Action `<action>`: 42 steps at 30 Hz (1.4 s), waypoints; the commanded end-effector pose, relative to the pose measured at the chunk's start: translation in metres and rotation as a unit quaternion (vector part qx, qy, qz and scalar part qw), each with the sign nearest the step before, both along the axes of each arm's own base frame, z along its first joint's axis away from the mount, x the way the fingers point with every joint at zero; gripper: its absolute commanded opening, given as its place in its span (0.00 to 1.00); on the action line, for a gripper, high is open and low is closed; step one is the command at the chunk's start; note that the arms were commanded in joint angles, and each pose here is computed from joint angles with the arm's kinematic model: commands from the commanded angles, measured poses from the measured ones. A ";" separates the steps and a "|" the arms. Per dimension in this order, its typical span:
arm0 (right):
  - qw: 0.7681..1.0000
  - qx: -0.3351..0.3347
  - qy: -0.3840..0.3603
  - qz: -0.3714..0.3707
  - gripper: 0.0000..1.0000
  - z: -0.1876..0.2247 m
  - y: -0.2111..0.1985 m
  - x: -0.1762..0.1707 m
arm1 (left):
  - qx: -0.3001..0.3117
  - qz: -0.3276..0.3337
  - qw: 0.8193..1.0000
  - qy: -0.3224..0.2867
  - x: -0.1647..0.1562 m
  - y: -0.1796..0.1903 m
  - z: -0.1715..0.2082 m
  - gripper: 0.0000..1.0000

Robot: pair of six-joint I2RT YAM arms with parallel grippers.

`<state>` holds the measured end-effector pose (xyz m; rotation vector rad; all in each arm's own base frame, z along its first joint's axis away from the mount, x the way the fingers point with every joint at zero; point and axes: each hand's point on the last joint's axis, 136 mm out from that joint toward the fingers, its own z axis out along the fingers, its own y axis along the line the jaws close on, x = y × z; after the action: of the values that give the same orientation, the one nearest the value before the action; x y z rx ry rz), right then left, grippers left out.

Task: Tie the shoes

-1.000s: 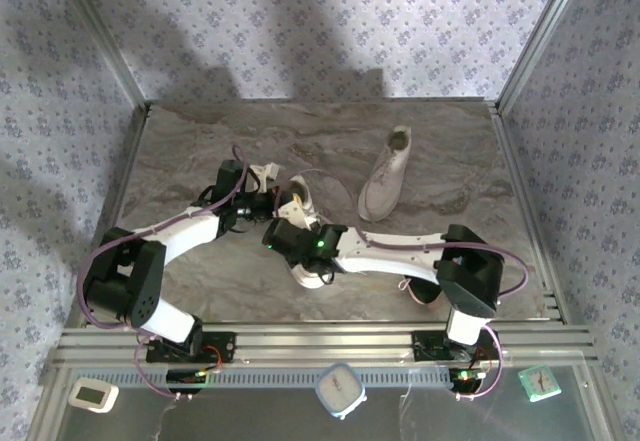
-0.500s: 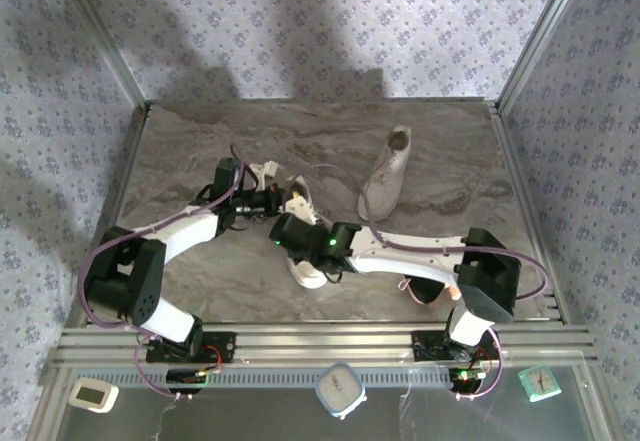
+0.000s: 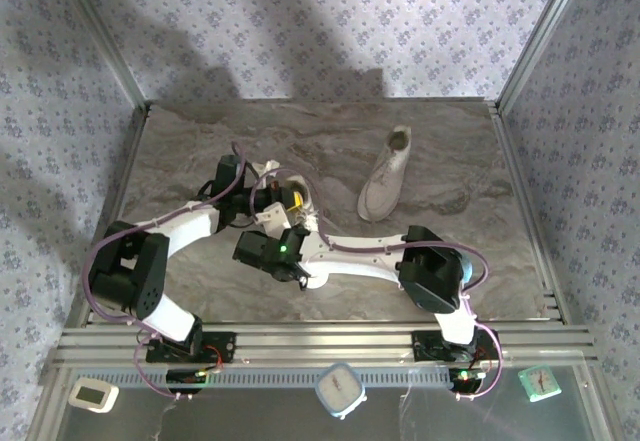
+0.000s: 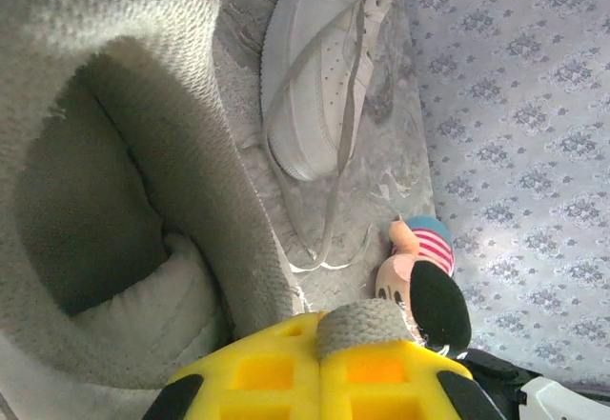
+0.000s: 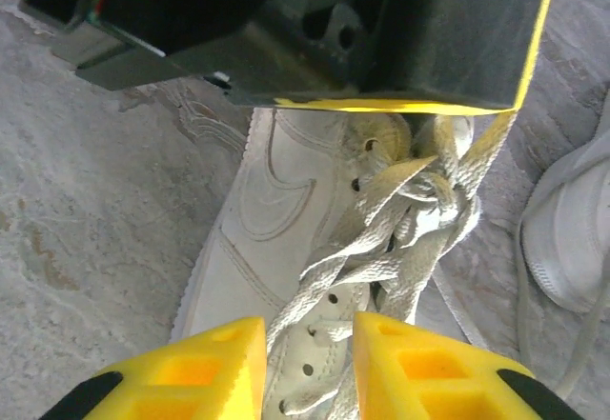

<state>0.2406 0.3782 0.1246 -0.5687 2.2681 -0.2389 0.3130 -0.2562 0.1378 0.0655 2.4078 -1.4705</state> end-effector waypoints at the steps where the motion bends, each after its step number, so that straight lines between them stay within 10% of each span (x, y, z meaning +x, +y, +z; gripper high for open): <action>1: 0.999 -0.031 -0.013 -0.024 0.32 0.001 -0.010 0.006 | -0.012 -0.012 1.000 -0.003 0.001 -0.002 0.009 0.00; 42: 0.998 -0.033 -0.036 -0.033 0.32 -0.004 -0.018 0.004 | -0.020 -0.015 1.000 0.001 0.005 -0.004 -0.001 0.00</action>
<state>0.2490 0.3784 0.1136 -0.5514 2.2335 -0.3422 0.3173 -0.2567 0.1267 0.0515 2.4228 -1.4647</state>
